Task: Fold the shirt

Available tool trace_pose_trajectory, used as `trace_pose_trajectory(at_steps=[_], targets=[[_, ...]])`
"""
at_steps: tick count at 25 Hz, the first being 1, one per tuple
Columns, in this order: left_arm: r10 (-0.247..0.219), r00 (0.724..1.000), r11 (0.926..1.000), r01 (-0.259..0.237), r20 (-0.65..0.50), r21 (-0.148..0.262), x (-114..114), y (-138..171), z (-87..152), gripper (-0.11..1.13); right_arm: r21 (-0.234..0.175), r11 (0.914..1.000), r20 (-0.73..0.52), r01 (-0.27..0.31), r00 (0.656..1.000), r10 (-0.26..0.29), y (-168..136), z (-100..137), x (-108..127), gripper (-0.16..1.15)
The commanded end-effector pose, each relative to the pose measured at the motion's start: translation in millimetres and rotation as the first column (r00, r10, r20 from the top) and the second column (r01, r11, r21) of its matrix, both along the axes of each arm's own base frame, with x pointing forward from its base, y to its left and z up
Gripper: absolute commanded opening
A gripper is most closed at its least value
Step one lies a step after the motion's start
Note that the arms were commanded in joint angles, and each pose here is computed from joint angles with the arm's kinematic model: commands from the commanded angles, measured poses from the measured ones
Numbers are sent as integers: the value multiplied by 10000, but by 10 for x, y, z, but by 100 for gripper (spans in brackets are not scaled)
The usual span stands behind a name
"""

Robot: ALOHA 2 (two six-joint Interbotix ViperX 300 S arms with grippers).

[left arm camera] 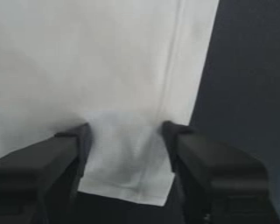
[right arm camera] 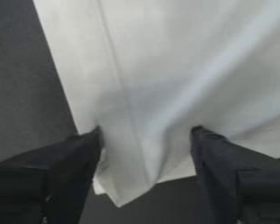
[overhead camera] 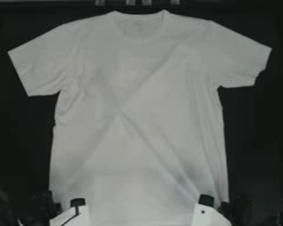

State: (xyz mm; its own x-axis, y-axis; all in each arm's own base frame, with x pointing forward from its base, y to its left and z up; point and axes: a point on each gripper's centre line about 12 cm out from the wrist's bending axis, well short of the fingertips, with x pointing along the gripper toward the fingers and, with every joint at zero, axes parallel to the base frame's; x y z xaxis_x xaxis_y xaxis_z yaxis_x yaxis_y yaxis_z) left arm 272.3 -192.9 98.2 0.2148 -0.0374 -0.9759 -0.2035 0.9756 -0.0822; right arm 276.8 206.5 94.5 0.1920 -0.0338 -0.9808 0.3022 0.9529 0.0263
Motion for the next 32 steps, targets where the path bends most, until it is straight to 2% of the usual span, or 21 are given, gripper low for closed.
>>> trace_pose_trajectory(at_steps=[1, 3, 4, 6, 8, 9, 10, 11, 15, 20, 25, 28, 32], targets=[[274, 9996, 9990, -274, -13, -361, -26, 15, -64, 72, 197, 9998, 116, 25, 9999, -27, 38, 4, 25, 85], [362, 9993, 9979, -360, 17, -538, -43, 25, -89, 57, 222, 9998, 132, 14, 9999, -17, 43, -6, 29, 74], [371, 9993, 9974, -365, 80, -628, -44, 28, -95, 45, 208, 9998, 101, 10, 9999, -12, 41, -15, 24, 65], [315, 9994, 9970, -303, 170, -707, -54, 26, -89, 26, 175, 9998, 103, -56, 9999, 54, 43, -20, 22, 41], [56, 9996, 9976, -36, 280, -696, -56, 12, -68, 6, 162, 9997, 144, -169, 9998, 166, 52, -19, 20, 15], [-132, 9994, 9977, 153, 317, -657, -56, 1, -56, -1, 143, 9994, 186, -309, 9994, 306, 67, -15, 18, 1], [-230, 9992, 9975, 251, 324, -660, -58, -6, -43, -5, 165, 9994, 123, -301, 9995, 299, 73, -16, 7, -6], [-298, 9990, 9975, 318, 324, -627, -56, -7, -28, -4, 180, 9994, 127, -306, 9995, 303, 77, -13, 10, -6], [-402, 9987, 9983, 416, 325, -417, -36, -1, 81, 7, 190, 9987, 267, -468, 9986, 463, 110, 44, 27, 8], [-615, 9947, 9977, 637, 827, -241, 23, -34, 370, 6, 234, 9987, 582, -460, 9973, 446, 150, 257, 23, 7], [-585, 9924, 9974, 535, 1079, 481, 84, -57, 694, 6, -205, 9991, 891, -358, 9953, 375, 122, 548, -35, 7], [-543, 9883, 9962, 439, 1424, 750, 79, -114, 904, 6, -383, 9987, 1367, -326, 9899, 375, 114, 769, -48, 7], [-213, 9861, 9941, 33, 1647, 1083, -4, -166, 1131, 6, -459, 9987, 1828, -209, 9827, 289, 108, 990, -70, 7]])
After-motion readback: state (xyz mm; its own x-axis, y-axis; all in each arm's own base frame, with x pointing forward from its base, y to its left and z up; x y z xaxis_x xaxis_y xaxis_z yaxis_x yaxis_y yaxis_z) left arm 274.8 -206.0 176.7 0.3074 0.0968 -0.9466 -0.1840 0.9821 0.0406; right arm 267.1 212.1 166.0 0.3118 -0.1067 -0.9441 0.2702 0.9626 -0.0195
